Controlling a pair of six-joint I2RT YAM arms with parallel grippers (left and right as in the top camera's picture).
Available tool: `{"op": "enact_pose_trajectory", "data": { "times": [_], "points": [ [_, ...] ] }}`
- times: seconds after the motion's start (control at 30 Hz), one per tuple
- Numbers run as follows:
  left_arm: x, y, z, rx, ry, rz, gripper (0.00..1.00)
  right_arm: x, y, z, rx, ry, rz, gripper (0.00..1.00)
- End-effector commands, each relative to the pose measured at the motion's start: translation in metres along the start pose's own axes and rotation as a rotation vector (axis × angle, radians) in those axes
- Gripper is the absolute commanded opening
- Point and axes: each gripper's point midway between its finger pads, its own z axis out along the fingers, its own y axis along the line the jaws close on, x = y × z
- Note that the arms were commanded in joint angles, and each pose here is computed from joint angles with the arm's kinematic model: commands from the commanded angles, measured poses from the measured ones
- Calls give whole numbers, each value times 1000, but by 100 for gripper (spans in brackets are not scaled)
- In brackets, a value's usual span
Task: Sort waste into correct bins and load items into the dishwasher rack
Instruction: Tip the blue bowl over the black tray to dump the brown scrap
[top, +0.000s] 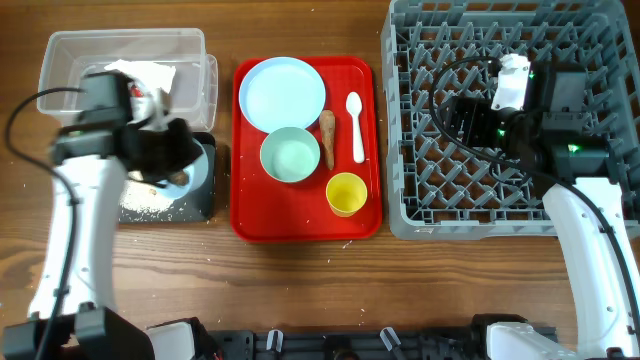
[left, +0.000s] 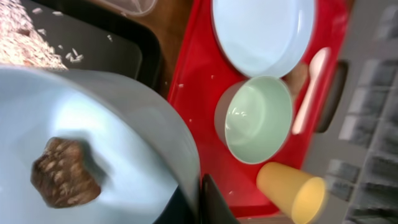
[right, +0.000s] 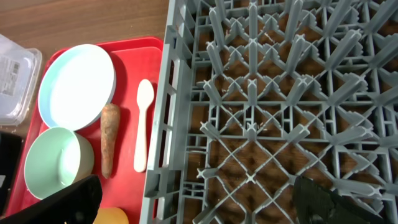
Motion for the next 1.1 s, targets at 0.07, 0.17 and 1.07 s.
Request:
{"op": "enact_pose_trajectory", "data": {
  "times": [0.07,0.17,1.07],
  "points": [
    [-28,30,-30,544,-50,-100,4,-5,1,0,-9,-8,13,100],
    [-45,47,-47,773,-104,-248,4,-5,1,0,-9,-7,13,100],
    [-34,-19,-5,475,8,-160,4,-4,1,0,-9,-3,14,100]
  ]
}}
